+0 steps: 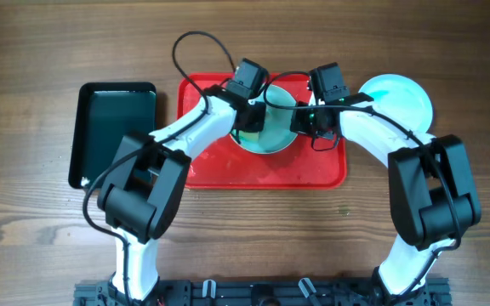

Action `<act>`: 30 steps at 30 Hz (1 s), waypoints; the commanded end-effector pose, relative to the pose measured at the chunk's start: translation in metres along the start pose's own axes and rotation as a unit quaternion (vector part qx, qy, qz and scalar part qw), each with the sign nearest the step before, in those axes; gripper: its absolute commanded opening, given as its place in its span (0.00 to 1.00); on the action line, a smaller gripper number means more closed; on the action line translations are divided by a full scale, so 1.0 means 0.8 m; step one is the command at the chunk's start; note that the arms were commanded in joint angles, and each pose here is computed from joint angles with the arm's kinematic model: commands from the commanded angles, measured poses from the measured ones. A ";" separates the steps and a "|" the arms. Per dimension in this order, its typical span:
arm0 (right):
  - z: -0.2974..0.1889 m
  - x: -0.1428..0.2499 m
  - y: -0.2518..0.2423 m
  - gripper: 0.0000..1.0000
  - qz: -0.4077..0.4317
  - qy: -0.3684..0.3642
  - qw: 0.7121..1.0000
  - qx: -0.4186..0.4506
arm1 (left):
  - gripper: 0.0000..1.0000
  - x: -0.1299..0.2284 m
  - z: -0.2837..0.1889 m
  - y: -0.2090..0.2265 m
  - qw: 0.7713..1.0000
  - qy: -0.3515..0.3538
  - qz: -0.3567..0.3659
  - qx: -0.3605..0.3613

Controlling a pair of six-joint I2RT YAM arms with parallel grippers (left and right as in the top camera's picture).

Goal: Clean dirty plates on tray and stack at the side
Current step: 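Carry the plate right with the right gripper and stack it on the pile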

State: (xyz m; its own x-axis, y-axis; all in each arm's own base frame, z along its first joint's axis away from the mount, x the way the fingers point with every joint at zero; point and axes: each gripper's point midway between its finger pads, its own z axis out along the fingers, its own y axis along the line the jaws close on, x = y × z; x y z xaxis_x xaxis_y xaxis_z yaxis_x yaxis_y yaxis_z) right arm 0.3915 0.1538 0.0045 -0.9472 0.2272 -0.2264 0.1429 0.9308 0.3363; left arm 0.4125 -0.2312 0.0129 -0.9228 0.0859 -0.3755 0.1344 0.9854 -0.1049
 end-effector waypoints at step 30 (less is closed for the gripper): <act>-0.242 -0.049 -0.020 0.05 -0.131 -0.301 0.875 0.356 | 0.04 -0.040 -0.143 0.156 0.970 -0.004 -0.223 -0.100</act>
State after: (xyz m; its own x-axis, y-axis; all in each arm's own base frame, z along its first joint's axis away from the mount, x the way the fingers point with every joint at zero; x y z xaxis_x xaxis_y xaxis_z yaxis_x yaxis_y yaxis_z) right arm 0.3693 0.1004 0.1255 -0.8191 0.0385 -0.5723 0.1503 0.9773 -0.1494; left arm 0.4176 -0.0912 0.1183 -0.8606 -0.3676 -0.3524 -0.3691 0.9271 -0.0654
